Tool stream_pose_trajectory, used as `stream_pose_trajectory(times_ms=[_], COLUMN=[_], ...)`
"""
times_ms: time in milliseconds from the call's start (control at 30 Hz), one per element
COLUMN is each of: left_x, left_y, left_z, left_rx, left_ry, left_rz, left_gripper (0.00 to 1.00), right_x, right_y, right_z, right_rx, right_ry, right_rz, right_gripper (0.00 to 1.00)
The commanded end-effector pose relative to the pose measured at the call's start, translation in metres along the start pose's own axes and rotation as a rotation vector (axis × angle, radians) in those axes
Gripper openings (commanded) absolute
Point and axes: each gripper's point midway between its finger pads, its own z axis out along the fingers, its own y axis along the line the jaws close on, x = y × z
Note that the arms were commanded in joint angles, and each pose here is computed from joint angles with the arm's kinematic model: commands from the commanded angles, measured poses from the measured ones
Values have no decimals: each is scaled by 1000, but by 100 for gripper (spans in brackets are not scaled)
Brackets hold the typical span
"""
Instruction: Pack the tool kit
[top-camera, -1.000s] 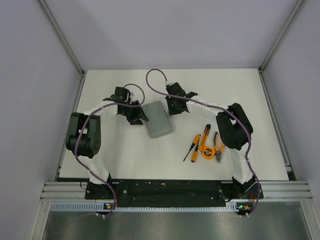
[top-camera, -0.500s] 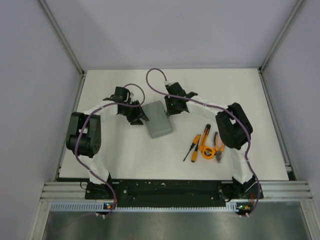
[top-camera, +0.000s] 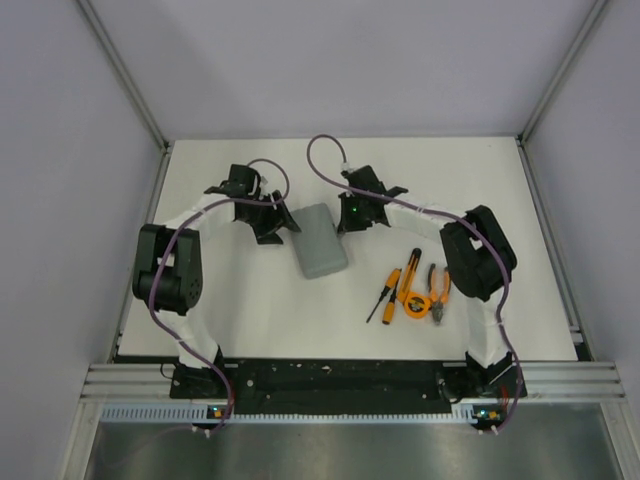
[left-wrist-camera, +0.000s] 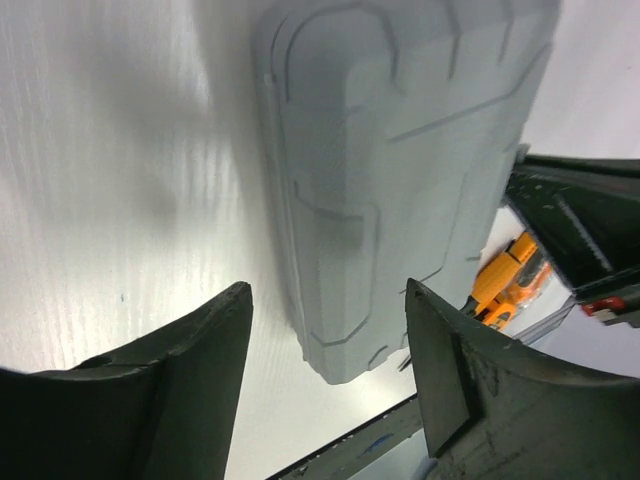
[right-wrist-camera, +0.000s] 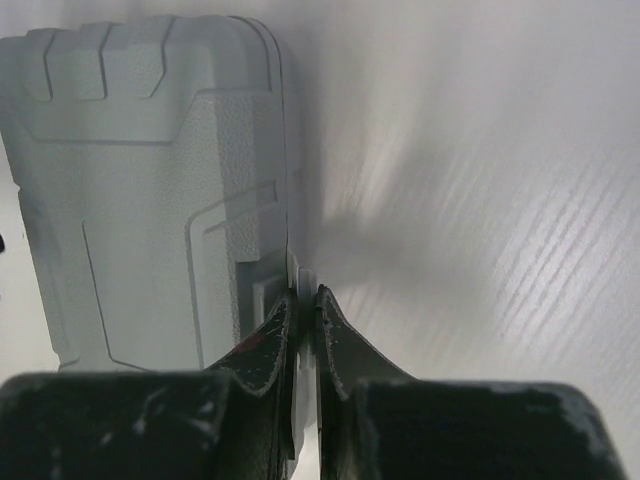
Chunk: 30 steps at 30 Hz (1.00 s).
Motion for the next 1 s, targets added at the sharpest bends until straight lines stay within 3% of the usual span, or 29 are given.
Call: stream_pose_trajectory(times_ms=[0,200,467,633,967], left_x=[-24,-31,-19,-13,2], left_y=[-40,-67,-92,-104,-97], left_z=[-31,-43,-26,-29,-18], left_rx=[80,171,312,385,364], left_ry=[-87,-90,-39,-32,16], left_rz=[62,94,99,122,125], left_gripper=[68,70,72,82,84], right_x=[-32,-46,-55,-56,-65], right_y=[18,23,36,41,57], right_z=[-48,-80,-103,-109,-127], right_rx=[-21,12,121,163,171], right_ry=[-108,-157,-215,-225,-260], right_rz=[16,15,-74,-100,-132], right_gripper=[0,0,0,0,0])
